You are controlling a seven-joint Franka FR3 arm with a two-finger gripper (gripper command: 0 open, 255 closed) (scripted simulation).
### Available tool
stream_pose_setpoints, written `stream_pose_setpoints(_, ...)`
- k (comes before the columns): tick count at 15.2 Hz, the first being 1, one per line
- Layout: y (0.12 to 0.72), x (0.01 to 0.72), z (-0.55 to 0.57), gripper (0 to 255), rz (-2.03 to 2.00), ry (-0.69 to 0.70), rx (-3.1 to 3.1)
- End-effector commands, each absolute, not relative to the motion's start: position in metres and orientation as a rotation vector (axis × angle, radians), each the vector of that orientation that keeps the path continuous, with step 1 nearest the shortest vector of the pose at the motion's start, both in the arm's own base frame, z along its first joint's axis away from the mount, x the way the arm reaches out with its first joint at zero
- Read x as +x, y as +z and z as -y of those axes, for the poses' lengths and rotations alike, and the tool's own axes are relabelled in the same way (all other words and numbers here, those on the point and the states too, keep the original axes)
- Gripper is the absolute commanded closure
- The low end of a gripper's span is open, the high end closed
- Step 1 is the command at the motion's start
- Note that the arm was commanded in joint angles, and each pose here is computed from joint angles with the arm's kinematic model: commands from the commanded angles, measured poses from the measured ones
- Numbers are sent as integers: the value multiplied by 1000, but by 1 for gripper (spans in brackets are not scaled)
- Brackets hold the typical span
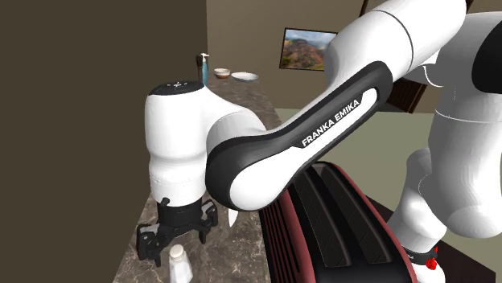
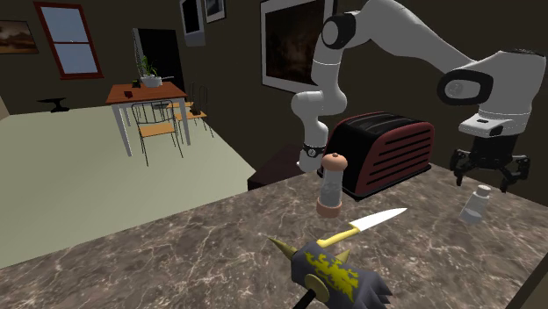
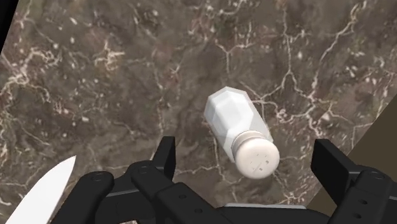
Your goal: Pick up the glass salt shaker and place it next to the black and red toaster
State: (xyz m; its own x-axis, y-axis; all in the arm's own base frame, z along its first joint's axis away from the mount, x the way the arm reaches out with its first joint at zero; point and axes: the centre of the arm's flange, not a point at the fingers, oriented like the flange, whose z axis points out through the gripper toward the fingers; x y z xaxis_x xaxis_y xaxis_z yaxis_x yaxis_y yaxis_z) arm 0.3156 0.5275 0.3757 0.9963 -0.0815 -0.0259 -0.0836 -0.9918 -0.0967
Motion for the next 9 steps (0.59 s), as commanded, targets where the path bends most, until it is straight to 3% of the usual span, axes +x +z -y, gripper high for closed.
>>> stream_pose_setpoints(1,389,316,-526,0,-126,33,-3041)
stream_pose_setpoints(4,425,316,-523,0,-126,33,-3041)
stream_pose_setpoints(9,425,316,-523,0,-126,33,-3041)
